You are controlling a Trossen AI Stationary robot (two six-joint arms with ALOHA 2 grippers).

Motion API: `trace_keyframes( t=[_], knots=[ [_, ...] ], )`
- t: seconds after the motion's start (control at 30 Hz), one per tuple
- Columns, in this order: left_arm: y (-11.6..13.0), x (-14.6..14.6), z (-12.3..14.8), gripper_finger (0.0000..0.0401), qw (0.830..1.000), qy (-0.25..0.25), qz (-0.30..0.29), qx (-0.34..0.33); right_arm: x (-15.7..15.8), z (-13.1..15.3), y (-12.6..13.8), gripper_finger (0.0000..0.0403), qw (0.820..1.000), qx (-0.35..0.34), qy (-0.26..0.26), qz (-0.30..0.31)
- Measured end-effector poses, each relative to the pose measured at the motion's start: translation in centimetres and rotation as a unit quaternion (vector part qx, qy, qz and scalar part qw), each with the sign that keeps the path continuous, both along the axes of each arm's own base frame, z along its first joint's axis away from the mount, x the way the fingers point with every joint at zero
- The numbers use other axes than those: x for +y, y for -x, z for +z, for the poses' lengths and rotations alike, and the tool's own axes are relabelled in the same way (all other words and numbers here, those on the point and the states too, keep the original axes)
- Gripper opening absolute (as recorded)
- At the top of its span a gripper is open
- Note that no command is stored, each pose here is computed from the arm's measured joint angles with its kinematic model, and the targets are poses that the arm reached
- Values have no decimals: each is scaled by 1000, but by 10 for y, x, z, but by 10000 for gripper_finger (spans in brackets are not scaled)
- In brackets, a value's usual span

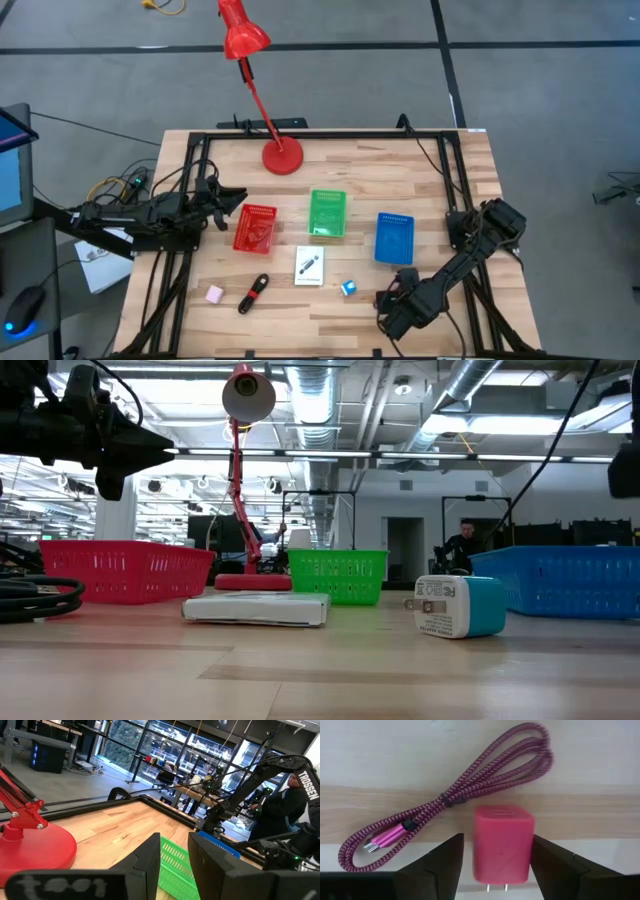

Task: Pick and place items into bin
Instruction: Put the pink charger adapter into the blue bin

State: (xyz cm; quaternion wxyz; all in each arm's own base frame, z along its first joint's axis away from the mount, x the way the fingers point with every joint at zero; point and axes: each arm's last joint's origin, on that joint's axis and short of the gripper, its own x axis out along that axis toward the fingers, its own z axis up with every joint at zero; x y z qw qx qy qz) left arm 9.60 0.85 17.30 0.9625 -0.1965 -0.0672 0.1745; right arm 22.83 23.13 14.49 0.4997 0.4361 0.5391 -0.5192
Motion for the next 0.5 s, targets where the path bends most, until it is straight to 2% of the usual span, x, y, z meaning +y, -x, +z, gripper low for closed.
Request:
trace_keyframes(
  t=[0.3,0.5],
  knots=[
    [0,0,0,87,1000,0,0,0,-5,-2,3,209,1000,16,14,-2],
    [0,0,0,87,1000,0,0,0,-5,-2,3,181,1000,17,18,8]
  ],
)
